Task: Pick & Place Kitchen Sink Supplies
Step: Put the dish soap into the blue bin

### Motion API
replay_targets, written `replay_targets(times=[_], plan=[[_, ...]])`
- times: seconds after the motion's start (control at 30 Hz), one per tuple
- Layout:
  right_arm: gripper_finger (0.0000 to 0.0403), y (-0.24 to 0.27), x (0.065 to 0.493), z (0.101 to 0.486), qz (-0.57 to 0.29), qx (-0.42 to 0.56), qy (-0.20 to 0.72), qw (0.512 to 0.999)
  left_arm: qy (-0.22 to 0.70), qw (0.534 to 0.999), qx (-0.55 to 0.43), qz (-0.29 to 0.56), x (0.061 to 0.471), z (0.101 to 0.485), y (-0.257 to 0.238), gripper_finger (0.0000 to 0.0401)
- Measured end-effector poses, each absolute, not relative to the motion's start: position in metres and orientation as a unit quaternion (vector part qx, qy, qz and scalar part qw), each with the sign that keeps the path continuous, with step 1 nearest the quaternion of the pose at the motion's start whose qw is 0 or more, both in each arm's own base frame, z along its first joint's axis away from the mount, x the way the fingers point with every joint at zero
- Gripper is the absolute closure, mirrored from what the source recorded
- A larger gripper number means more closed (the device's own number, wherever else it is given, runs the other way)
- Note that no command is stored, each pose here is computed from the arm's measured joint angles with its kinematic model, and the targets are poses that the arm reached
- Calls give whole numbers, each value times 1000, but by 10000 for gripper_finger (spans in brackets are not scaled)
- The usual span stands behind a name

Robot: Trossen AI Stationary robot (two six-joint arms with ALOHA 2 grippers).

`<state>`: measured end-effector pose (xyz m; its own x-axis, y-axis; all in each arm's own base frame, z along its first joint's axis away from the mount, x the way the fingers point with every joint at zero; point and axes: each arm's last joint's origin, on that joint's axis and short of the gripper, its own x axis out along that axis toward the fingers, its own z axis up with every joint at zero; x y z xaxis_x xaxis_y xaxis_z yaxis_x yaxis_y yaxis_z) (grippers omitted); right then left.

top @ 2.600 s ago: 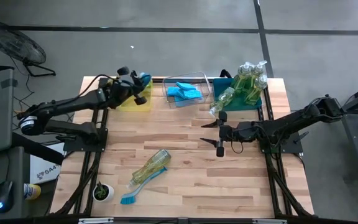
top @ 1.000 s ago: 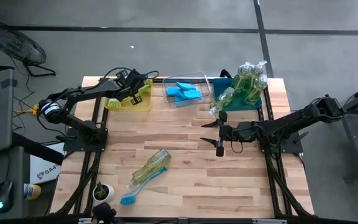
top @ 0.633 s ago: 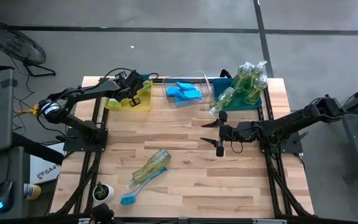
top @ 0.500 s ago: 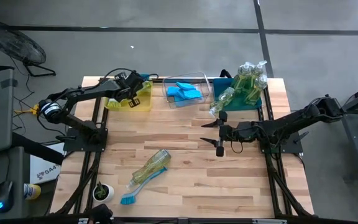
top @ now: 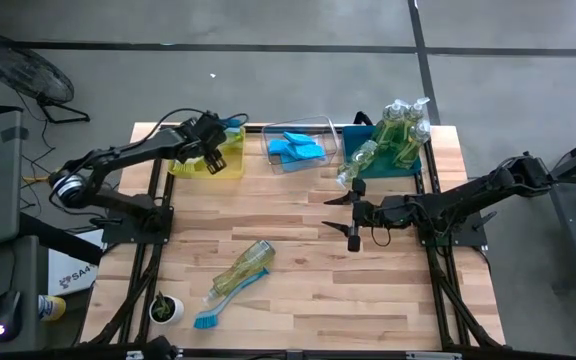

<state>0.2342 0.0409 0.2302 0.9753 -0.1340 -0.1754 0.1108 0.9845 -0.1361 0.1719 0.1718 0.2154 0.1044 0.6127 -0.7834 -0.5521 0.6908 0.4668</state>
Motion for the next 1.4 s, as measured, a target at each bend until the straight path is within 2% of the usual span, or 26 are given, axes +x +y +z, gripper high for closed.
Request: replay_targets(times=[0.2, 0.4, 0.8, 1.03, 1.4], plan=[[166, 41, 234, 230, -62, -59, 92, 992, 492, 798, -39, 347, 164, 232, 157, 194], [166, 41, 234, 230, -62, -59, 93, 992, 471, 833, -118, 264, 163, 238, 136, 194], [166, 41, 234, 228, -56, -58, 104, 991, 525, 811, -195, 171, 184, 233, 68, 194], [166, 41, 233, 225, -55, -55, 116, 990, 538, 810, -206, 112, 194, 233, 23, 194], [166, 42, 233, 224, -33, -48, 124, 991, 551, 802, -213, 85, 192, 233, -37, 194]])
